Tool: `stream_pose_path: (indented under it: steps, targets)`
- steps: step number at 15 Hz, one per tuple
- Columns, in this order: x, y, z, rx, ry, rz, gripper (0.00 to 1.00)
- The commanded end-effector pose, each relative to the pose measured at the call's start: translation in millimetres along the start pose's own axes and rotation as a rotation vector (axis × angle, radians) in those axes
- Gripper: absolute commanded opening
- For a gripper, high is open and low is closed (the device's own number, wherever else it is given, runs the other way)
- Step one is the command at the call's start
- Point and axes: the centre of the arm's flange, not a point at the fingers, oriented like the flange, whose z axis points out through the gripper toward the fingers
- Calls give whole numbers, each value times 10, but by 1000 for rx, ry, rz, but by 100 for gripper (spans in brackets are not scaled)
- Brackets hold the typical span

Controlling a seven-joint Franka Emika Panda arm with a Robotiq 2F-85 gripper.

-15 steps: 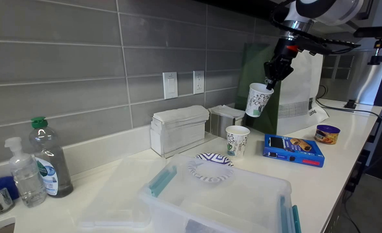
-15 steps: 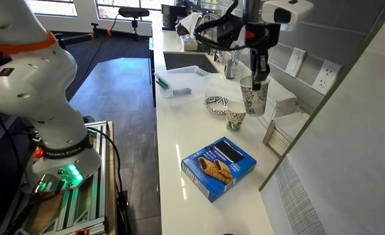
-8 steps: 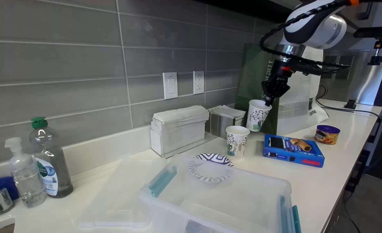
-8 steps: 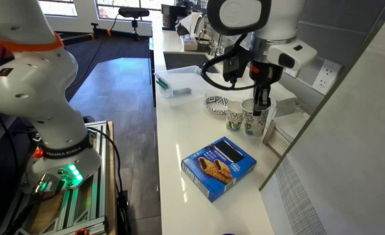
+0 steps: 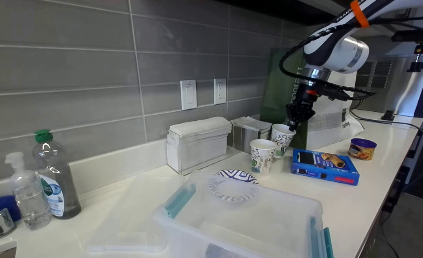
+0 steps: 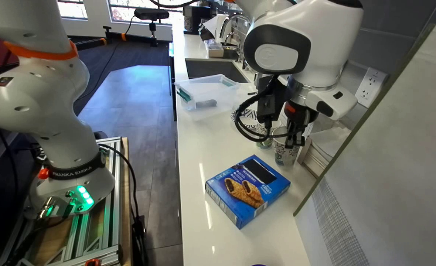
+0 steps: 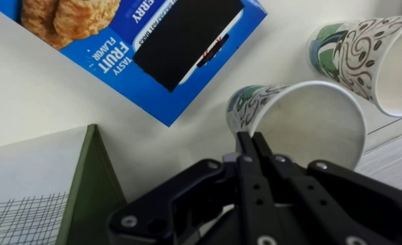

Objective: Unstack the cups

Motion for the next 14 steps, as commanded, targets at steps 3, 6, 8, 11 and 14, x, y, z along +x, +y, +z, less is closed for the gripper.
stream_pose_path:
  steps: [3, 6, 8, 11, 14]
  targets:
    - [196, 102, 214, 75, -42, 15, 29]
    - [203, 76, 187, 87, -50, 1, 49]
    - [163, -6, 81, 81, -51, -36, 65]
    - [37, -175, -97, 33, -78, -109, 86]
    - [-184, -364, -280, -118, -70, -196, 100]
